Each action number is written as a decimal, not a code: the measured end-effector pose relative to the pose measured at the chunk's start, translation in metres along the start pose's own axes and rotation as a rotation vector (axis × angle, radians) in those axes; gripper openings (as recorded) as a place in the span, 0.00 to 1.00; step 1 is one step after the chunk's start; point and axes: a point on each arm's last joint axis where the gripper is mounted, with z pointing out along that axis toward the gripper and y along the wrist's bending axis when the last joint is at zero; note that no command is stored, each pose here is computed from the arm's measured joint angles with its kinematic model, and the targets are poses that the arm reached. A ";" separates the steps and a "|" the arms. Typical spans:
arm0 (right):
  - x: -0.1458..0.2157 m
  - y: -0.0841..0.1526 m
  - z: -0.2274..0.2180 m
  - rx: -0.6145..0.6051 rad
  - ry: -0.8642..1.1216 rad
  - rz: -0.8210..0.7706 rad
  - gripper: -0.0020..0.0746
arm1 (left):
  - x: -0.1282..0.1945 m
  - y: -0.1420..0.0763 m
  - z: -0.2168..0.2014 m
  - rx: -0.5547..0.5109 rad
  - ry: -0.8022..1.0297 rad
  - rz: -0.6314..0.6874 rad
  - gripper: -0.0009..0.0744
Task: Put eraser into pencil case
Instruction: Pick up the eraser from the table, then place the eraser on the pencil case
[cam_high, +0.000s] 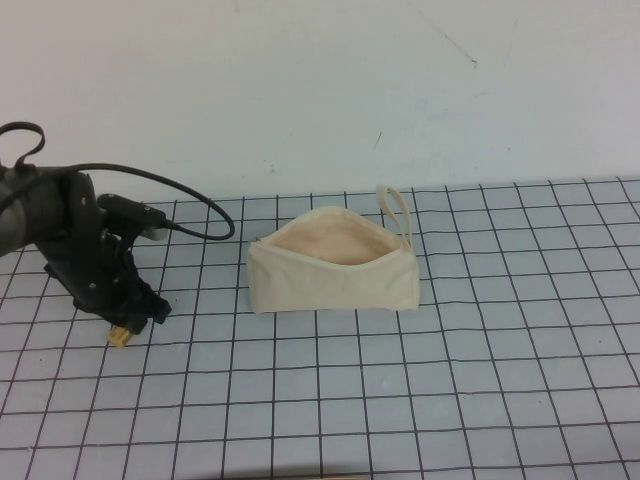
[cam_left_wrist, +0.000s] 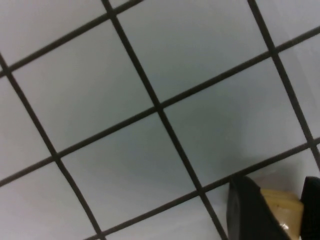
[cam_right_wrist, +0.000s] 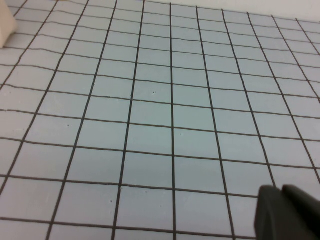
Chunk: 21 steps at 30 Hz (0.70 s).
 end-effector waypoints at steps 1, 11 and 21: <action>0.000 0.000 0.000 0.000 0.000 0.000 0.02 | 0.000 0.000 0.000 0.000 0.000 0.000 0.25; 0.000 0.000 0.000 0.000 0.000 0.000 0.02 | -0.032 -0.001 -0.047 0.122 0.016 -0.078 0.25; 0.000 0.000 0.000 0.000 0.000 0.020 0.02 | -0.105 -0.061 -0.171 0.565 -0.508 0.038 0.25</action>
